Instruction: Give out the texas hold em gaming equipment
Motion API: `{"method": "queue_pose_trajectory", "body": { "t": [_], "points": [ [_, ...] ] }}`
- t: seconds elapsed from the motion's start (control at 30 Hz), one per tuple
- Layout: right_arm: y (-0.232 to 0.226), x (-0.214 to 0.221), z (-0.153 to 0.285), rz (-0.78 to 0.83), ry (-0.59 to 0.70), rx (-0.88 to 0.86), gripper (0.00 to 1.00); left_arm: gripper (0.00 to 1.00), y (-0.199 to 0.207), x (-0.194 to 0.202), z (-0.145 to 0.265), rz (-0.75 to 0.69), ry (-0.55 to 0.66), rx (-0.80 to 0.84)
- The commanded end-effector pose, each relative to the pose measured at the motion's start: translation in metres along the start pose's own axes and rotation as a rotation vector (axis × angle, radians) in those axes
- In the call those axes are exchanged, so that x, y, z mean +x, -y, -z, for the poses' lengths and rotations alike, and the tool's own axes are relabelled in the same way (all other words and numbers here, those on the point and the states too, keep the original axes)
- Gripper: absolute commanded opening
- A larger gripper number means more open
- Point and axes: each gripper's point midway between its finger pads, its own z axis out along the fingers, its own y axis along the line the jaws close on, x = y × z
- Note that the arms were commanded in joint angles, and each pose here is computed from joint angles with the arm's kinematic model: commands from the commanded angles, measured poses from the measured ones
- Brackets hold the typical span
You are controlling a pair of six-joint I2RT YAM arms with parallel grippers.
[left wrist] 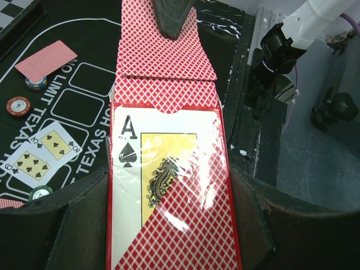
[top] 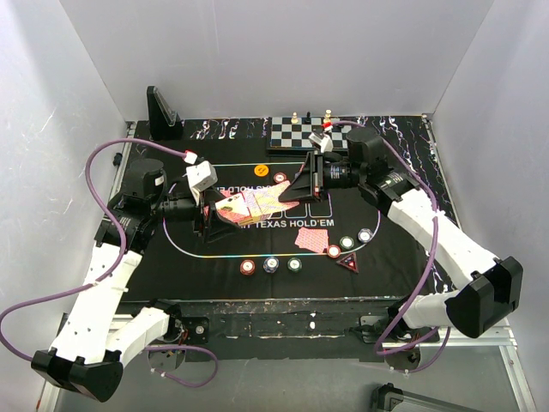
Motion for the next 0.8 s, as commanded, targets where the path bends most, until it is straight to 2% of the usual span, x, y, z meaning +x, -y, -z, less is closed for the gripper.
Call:
{"method": "queue_pose_trajectory", "body": {
  "t": [0.0,0.3,0.43,0.53,0.77],
  "points": [
    [-0.024,-0.007,0.016,0.077,0.033,-0.021,0.18,0.0,0.012,-0.024,0.007,-0.078,0.069,0.026],
    [-0.045,-0.034,0.055,0.131,0.129,-0.026,0.02,0.0,0.015,-0.021,0.008,-0.074,0.066,0.03],
    [-0.04,-0.038,0.058,0.129,0.127,-0.018,0.01,0.0,0.017,-0.022,0.009,-0.074,0.064,0.032],
    [-0.018,-0.042,0.055,0.117,0.127,0.023,0.01,0.0,0.019,-0.022,0.01,-0.071,0.063,0.037],
    [0.083,-0.07,0.039,0.073,0.121,0.334,0.01,0.0,0.021,-0.025,0.012,-0.065,0.067,0.036]
  ]
}}
